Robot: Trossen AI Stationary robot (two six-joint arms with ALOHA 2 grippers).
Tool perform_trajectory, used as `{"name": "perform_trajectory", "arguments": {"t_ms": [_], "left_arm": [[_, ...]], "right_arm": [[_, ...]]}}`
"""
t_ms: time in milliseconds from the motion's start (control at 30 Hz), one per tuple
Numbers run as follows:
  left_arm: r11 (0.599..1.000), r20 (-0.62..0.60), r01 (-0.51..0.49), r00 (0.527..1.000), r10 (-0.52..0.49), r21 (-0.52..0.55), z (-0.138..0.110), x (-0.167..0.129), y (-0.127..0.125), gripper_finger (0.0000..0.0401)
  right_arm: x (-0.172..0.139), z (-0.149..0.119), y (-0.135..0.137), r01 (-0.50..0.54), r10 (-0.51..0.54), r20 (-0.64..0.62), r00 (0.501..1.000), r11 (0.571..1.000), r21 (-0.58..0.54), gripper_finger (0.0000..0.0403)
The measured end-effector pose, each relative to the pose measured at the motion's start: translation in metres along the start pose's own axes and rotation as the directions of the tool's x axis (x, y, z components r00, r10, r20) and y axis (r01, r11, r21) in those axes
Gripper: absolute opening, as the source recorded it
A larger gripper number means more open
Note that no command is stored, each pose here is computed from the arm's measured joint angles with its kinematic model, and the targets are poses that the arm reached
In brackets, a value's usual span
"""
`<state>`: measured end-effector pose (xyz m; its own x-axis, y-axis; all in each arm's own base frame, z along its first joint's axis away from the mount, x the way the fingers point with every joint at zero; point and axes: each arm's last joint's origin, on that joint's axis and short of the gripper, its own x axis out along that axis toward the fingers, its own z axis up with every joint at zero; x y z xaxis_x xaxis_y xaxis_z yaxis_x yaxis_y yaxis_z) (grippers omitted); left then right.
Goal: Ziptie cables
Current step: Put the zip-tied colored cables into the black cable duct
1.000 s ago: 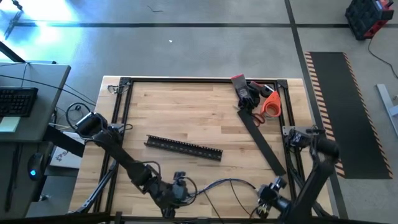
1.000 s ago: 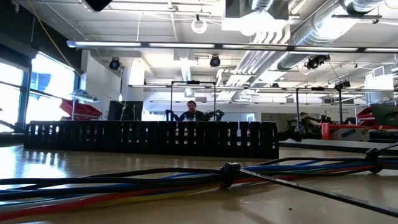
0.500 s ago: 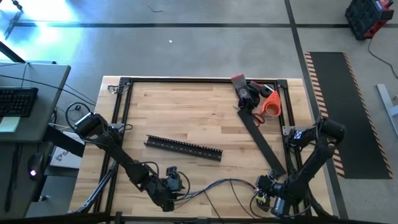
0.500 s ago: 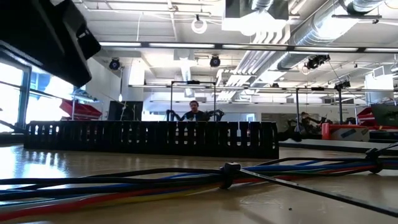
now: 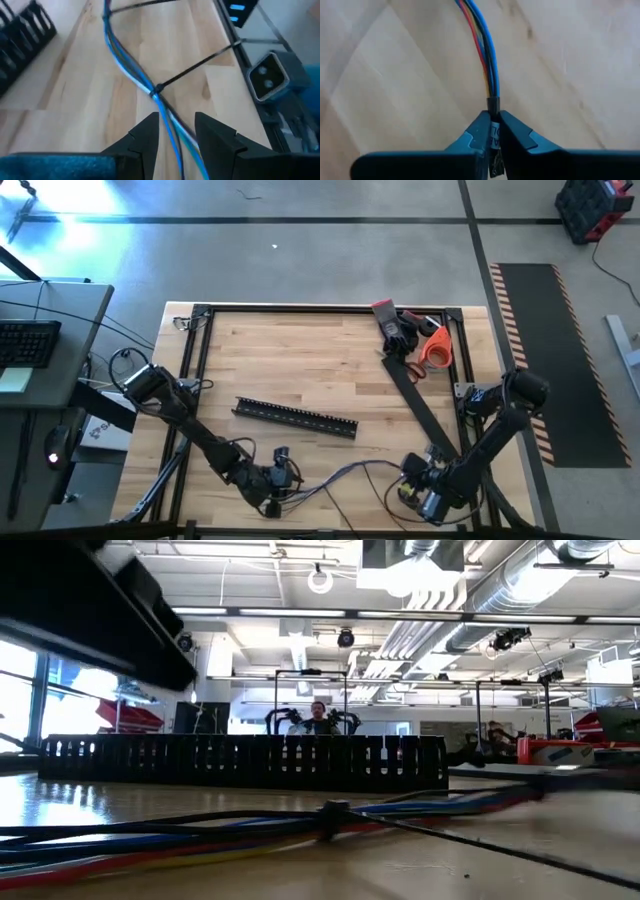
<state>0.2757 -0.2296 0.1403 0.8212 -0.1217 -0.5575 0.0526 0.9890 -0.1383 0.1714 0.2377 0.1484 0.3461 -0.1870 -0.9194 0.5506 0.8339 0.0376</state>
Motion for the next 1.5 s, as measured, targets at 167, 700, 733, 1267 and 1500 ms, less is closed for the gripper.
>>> {"name": "perform_trajectory", "arguments": {"t_ms": [167,700,733,1267,1500], "left_arm": [[0.998,-0.042,0.032,0.999,-0.034,-0.059,-0.007,0.014,0.005,0.0141],[0.997,0.065,0.054,0.997,-0.05,-0.059,-0.024,0.045,0.003,0.0207],[0.998,0.064,0.038,0.997,-0.034,-0.059,-0.025,0.047,0.005,0.0207],[0.994,0.064,-0.095,0.993,0.099,-0.059,-0.019,0.08,0.01,0.0202],[0.984,-0.018,-0.174,0.985,0.174,0.025,-0.021,0.061,0.004,0.0144]], "right_arm": [[-0.035,0.025,0.017,0.028,-0.027,0.055,0.998,1.0,-0.003,0.0005],[-0.121,0.076,0.054,-0.103,0.148,0.304,0.941,0.982,-0.159,0.0003],[-0.126,0.079,0.055,-0.108,0.158,0.319,0.934,0.98,-0.169,0.0003],[-0.174,0.1,0.065,-0.158,0.281,0.408,0.869,0.938,-0.309,0.0002],[-0.17,0.09,0.064,-0.18,0.274,0.351,0.895,0.943,-0.279,0.0002]]}}
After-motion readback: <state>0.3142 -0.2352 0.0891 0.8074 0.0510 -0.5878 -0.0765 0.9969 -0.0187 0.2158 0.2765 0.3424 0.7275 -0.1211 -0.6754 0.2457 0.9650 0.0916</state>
